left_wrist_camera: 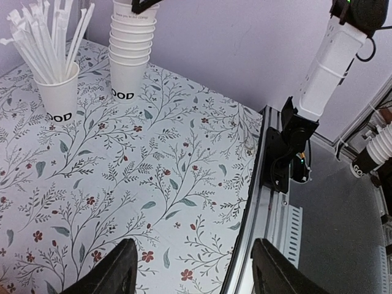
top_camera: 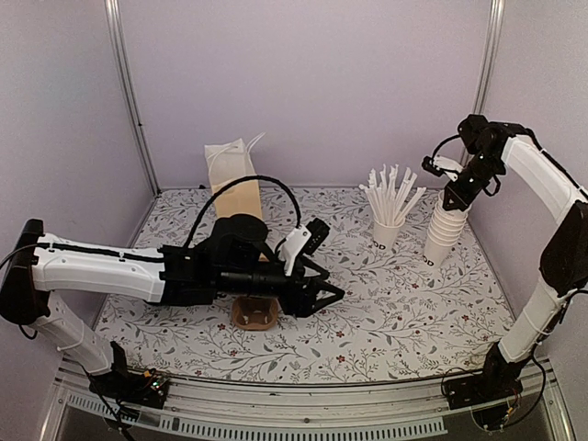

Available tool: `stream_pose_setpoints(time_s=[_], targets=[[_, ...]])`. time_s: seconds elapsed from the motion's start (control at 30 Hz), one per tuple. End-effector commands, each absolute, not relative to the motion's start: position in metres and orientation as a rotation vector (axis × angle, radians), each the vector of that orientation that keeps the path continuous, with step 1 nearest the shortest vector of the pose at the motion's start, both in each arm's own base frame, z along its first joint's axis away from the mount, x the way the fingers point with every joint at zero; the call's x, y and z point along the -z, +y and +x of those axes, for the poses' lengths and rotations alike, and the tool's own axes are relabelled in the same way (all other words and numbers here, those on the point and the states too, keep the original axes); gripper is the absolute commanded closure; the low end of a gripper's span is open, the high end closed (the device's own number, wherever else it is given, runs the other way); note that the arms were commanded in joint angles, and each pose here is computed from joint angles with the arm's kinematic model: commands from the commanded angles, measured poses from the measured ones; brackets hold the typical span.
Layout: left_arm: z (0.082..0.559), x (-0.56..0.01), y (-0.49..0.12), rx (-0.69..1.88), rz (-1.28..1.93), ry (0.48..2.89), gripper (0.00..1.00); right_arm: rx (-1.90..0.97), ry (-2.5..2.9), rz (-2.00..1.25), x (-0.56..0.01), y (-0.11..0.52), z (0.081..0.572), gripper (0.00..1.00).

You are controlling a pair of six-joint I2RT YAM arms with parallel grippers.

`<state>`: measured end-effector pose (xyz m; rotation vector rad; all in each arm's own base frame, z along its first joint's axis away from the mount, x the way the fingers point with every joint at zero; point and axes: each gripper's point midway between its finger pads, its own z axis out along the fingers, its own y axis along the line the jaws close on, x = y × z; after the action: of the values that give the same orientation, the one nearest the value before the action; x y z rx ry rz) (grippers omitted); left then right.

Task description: Pack the takeout coffee

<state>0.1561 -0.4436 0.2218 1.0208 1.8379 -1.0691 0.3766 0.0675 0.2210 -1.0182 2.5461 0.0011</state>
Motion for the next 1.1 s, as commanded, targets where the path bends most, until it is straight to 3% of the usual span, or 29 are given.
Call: stream_pose_setpoints(time_s=[0.0, 0.07, 0.57, 0.8, 0.93, 1.07], targets=[[0.148, -0.227, -0.447, 1.111, 1.027, 1.810, 0.34, 0.208, 2.468, -0.922, -0.262, 0.046, 0.391, 1.00], [0.148, -0.228, -0.449, 1.118, 1.029, 1.805, 0.34, 0.110, 2.439, -0.949, -0.276, 0.056, 0.381, 1.00], [0.150, -0.237, -0.444, 1.101, 1.012, 1.805, 0.34, 0.110, 2.219, -0.961, -0.367, 0.069, 0.357, 1.00], [0.177, -0.258, -0.419, 0.943, 0.900, 1.840, 0.34, -0.326, 1.981, -1.379, -0.342, 0.168, 0.287, 1.00], [0.216, -0.237, -0.375, 0.734, 0.693, 2.030, 0.34, -0.497, 1.895, -1.602, -0.308, 0.213, 0.240, 1.00], [0.239, -0.221, -0.327, 0.669, 0.485, 2.137, 0.34, -0.542, 1.869, -1.743, -0.264, 0.244, 0.229, 1.00]])
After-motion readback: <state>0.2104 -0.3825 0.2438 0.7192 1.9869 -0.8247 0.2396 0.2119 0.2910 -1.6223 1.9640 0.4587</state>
